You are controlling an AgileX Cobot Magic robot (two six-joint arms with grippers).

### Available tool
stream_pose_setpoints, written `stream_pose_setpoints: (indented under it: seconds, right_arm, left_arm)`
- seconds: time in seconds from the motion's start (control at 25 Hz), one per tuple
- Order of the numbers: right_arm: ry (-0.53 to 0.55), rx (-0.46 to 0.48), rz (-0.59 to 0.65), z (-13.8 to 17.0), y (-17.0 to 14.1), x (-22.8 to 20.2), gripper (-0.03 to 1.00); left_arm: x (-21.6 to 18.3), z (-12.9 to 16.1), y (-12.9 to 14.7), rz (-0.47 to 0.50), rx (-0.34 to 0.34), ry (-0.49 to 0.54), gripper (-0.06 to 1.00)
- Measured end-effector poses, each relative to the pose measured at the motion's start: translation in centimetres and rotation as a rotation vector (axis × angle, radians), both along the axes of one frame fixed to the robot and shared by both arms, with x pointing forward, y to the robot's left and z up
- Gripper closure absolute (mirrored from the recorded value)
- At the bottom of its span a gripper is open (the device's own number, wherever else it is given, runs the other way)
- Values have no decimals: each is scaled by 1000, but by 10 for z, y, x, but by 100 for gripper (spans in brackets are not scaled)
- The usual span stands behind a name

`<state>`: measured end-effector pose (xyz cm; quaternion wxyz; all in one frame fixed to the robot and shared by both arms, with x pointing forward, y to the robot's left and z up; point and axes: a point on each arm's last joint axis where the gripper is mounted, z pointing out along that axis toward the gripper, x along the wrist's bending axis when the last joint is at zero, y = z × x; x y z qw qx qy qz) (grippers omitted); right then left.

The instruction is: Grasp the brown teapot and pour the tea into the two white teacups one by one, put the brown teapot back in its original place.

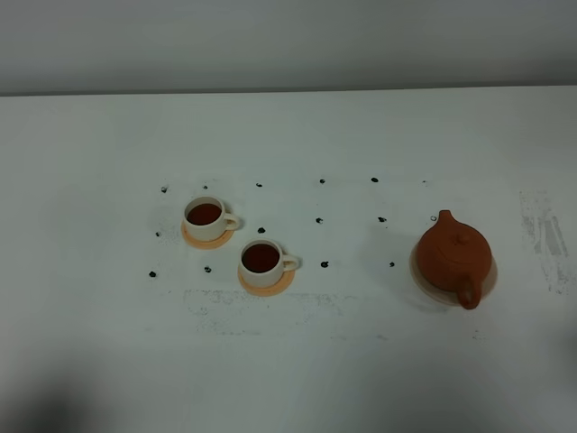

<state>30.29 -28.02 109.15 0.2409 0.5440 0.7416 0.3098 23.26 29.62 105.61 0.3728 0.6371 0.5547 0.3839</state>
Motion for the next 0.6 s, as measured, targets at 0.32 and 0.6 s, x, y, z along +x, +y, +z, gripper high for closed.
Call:
stream_pose_setpoints:
  seconds: [0.32, 0.6]
  right_arm:
    - [10, -38, -23, -7, -7, -23, 46]
    - [-26, -35, -54, -34, -8, -28, 46]
  left_arm:
    - [0, 0, 0, 0, 0, 0, 58]
    - [0, 0, 0, 0, 0, 0, 58]
